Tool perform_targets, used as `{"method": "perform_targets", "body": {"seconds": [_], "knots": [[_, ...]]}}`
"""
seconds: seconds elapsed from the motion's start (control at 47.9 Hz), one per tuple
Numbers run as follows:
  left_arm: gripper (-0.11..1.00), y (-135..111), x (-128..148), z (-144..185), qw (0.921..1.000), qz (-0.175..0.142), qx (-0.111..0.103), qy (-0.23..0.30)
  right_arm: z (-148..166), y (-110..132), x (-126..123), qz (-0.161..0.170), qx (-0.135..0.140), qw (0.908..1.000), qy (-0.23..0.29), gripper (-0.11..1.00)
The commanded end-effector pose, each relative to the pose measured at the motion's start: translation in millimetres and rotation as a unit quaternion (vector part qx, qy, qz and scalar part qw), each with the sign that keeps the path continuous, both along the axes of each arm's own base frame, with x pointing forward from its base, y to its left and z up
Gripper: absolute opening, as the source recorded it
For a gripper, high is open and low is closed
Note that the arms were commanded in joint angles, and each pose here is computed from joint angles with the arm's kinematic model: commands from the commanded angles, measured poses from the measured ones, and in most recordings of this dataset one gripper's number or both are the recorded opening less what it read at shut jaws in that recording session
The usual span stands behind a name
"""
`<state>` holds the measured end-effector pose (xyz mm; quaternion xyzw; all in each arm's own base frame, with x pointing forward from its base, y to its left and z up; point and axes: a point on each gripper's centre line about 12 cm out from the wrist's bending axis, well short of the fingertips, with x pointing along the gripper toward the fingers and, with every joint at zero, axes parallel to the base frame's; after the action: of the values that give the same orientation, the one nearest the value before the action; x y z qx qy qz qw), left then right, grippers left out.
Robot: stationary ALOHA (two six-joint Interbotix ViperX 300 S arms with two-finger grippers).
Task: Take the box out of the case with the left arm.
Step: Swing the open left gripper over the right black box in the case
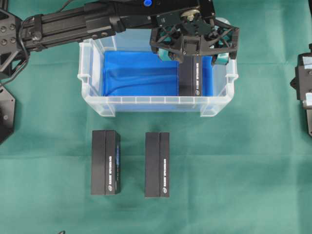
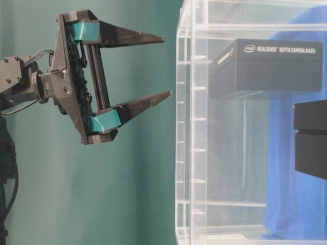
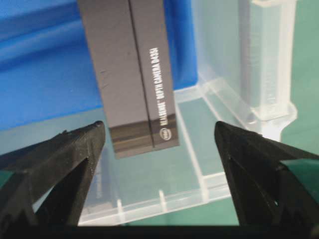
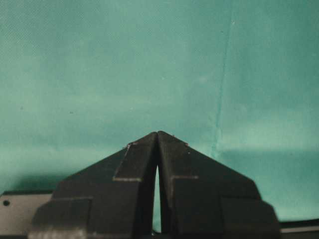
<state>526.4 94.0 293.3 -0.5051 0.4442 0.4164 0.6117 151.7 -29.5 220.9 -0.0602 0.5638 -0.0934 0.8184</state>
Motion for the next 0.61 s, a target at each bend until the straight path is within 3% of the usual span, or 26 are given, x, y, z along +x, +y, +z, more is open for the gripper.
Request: {"method": "perform_targets", "body": {"seconds": [0.0, 0.584], "knots": [[0.92, -0.8, -2.2, 18.7, 0.9998, 0.000, 0.005, -0.022, 6.3, 0.1, 4.0, 0.000, 0.001, 0.9999, -0.011, 0.07], [0.92, -4.2, -2.7, 18.3, 0.9998, -0.006, 0.005, -0.018, 7.1, 0.1, 4.1, -0.001, 0.001, 0.9999, -0.013, 0.07]]}}
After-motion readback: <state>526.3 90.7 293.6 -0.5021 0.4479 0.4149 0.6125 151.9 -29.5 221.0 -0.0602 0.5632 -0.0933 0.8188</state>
